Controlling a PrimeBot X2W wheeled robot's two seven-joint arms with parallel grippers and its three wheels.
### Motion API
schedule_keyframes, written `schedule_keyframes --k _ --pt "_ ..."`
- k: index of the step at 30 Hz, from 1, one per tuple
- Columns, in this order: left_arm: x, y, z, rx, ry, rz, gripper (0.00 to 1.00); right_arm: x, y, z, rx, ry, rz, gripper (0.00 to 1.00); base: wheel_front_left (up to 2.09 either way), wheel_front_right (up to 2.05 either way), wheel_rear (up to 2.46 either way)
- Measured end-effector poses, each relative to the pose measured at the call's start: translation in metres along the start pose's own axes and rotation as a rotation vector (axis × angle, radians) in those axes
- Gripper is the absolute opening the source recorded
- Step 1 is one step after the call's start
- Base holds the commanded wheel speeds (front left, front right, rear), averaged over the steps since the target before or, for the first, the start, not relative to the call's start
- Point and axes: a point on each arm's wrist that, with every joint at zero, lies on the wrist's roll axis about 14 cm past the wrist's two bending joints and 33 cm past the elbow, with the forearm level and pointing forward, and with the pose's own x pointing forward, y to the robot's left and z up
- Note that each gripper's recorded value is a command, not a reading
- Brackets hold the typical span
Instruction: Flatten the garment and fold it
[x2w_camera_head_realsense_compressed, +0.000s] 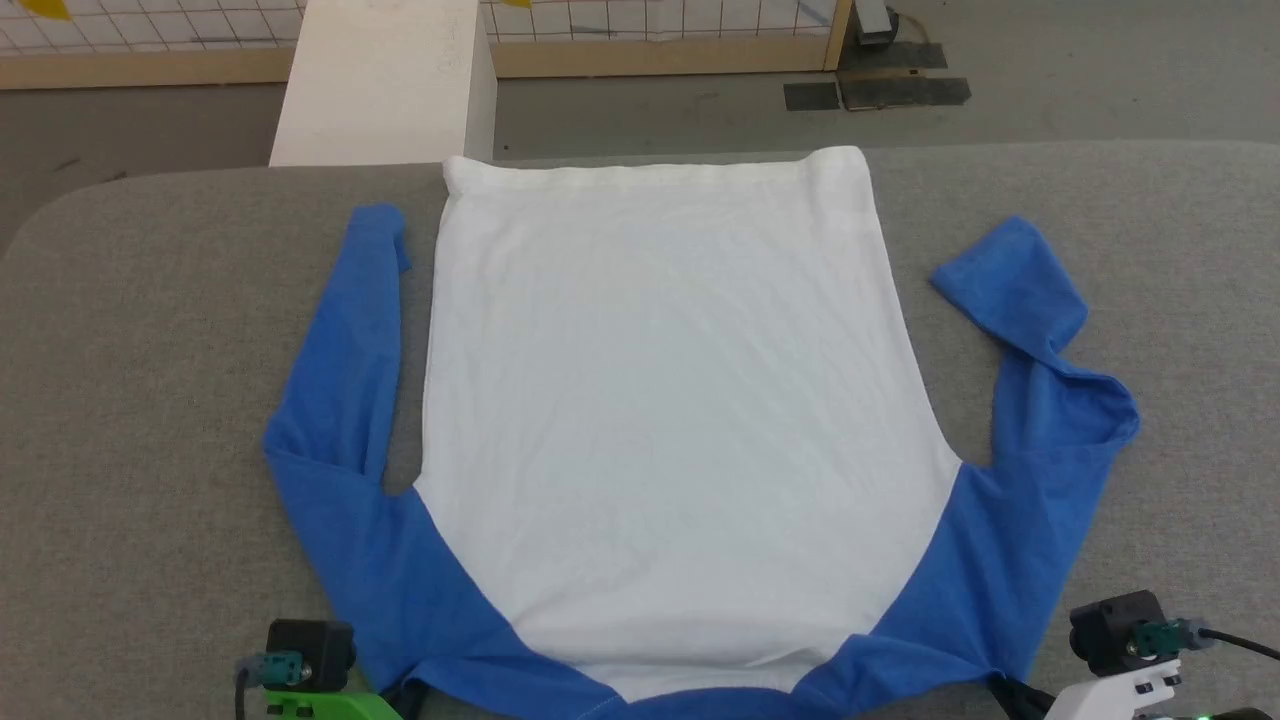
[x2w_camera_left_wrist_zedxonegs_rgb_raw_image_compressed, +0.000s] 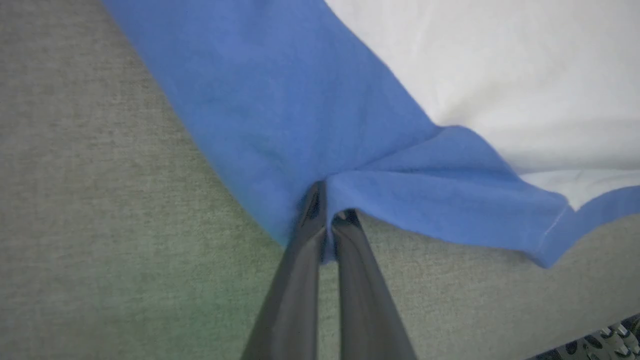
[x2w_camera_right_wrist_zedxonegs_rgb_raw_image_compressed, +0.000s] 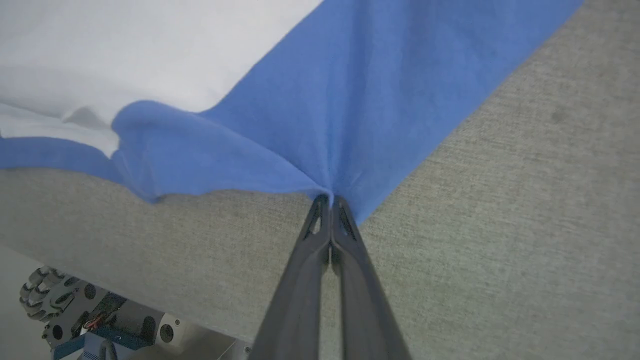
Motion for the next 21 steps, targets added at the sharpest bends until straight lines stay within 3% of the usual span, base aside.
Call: schedule_keyframes --k 9,18,19,20,21 --pt "-0.005 0.002 0.007 -0.011 -0.054 0.005 0.00 -0.013 -0.013 0.016 0.038 -0.089 -0.050 0.00 0.00 0.00 0.00" --pt "-0.011 0.002 -0.010 -0.055 -0.006 0.002 0.00 -0.017 -0.011 -0.005 0.082 -0.015 -0.058 0.00 0.00 0.00 0.00" --pt "-0.011 0.002 -0.011 -0.057 -0.006 0.003 0.94 -0.016 -0.011 -0.006 0.089 -0.019 -0.060 0.16 0.00 0.00 0.00" --pt "-0.010 0.002 -0.011 -0.062 -0.013 0.005 1.00 -0.014 -0.011 -0.008 0.095 -0.016 -0.059 0.41 0.00 0.00 0.00" --pt "-0.010 0.002 -0.011 -0.064 -0.014 0.005 1.00 -0.012 -0.010 -0.011 0.097 -0.010 -0.057 1.00 0.00 0.00 0.00"
